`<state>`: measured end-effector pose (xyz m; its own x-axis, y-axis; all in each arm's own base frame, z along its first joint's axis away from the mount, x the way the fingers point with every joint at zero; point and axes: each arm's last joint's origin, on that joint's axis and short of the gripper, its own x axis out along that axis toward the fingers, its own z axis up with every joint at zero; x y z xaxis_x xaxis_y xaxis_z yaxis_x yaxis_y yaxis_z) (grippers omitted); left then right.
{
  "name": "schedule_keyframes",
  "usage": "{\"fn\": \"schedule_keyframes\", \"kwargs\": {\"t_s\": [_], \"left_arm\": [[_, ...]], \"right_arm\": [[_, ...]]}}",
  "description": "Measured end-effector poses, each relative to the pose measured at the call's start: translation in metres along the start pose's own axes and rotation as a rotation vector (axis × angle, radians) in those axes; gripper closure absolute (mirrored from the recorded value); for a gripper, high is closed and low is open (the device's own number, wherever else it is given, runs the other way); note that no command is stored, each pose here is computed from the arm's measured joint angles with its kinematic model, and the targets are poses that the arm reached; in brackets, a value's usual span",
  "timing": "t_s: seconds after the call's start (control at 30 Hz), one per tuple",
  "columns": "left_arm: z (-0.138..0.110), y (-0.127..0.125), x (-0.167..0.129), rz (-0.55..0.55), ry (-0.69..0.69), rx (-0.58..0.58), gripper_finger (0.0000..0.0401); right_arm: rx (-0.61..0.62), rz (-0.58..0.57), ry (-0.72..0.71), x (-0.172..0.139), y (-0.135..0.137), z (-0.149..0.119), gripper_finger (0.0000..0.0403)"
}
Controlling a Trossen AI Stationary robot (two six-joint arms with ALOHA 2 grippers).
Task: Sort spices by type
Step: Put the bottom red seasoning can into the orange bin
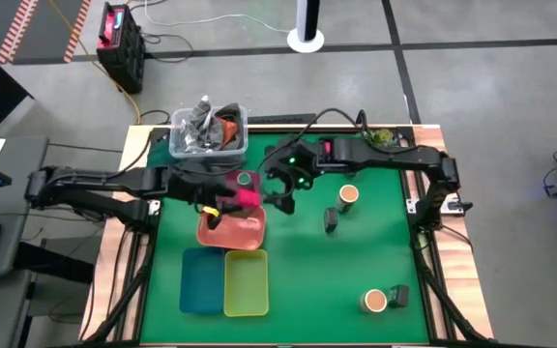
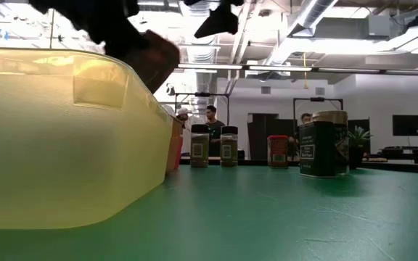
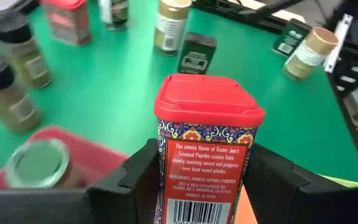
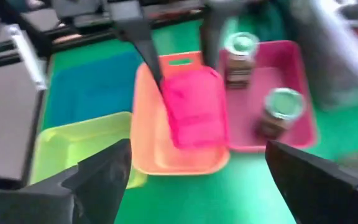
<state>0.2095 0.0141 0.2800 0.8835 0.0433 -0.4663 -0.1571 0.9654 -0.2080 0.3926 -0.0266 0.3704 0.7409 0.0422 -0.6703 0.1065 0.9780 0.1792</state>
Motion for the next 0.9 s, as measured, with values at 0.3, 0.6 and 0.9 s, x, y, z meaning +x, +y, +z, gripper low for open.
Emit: {"fn": "schedule_keyframes", "kwargs": {"t_s": [0.3, 0.6, 0.9], "left_arm": [[-0.069, -0.001, -0.009, 0.149, -0.099, -0.093, 0.0217], [-0.093, -0.016, -0.012, 0.305, -0.124, -0.101, 0.0217], [-0.116, -0.038, -0.005, 0.347, -0.087, -0.16, 0.0216]], "right_arm": [[-0.028, -0.098, -0.097, -0.024, -0.005, 0.008, 0.0026], [0.035, -0.25, -0.077, -0.021, -0.01, 0.003, 0.0026], [0.083, -0.307, -0.063, -0.022, -0.021, 0.001, 0.0027]]}}
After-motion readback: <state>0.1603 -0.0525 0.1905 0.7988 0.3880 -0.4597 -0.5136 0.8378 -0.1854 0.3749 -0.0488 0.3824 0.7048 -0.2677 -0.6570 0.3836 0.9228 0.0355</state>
